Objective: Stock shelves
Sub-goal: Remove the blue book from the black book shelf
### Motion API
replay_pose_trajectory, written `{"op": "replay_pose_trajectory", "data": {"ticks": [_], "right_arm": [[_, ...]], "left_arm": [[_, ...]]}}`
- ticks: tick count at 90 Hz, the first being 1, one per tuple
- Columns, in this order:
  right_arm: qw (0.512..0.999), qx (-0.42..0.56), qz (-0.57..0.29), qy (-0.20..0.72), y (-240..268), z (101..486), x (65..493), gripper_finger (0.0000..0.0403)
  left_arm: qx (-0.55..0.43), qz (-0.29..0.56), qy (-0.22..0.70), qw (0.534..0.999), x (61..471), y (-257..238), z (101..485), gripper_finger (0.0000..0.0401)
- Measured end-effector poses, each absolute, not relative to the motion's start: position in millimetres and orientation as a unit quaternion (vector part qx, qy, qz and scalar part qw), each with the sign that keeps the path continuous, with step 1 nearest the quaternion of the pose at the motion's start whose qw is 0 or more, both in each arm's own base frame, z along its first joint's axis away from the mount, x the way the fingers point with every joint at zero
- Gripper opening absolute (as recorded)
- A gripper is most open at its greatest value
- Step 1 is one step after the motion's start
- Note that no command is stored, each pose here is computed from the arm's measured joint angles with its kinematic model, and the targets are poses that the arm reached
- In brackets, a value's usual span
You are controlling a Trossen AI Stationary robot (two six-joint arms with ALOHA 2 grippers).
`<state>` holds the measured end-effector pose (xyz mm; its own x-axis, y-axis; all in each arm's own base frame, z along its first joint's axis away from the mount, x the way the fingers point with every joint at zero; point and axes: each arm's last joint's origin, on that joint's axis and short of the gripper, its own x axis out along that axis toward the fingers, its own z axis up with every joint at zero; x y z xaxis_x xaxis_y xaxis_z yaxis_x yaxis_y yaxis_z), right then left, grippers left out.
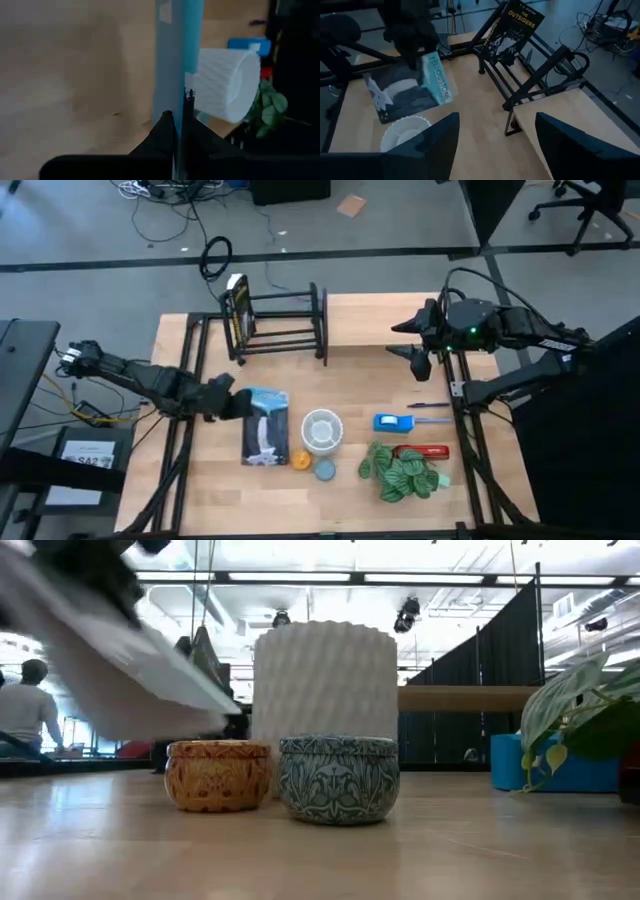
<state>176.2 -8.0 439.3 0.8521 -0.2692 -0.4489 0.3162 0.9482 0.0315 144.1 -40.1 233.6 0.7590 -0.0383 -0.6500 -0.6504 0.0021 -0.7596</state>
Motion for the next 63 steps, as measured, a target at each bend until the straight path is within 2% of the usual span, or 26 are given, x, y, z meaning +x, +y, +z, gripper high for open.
{"op": "replay_pose_trajectory", "data": {"ticks": [14,23,41,55,63], "right_arm": [[0.961,0.064,-0.153,0.221,-8,440,177,0.0231],[0.963,0.074,-0.154,0.207,-8,442,178,0.0231],[0.965,0.088,-0.158,0.19,-9,444,181,0.0231],[0.965,0.088,-0.16,0.187,-10,443,188,0.0231],[0.964,0.087,-0.161,0.194,-10,441,193,0.0231]], "left_arm": [[-0.684,0.227,0.264,0.641,135,-38,181,0.0001],[-0.682,0.246,0.285,0.627,131,-37,164,0.0004],[-0.655,0.292,0.335,0.611,127,-37,161,0.0005],[-0.657,0.28,0.376,0.59,125,-39,164,0.0011],[-0.666,0.267,0.391,0.577,125,-41,165,0.0031]]}}
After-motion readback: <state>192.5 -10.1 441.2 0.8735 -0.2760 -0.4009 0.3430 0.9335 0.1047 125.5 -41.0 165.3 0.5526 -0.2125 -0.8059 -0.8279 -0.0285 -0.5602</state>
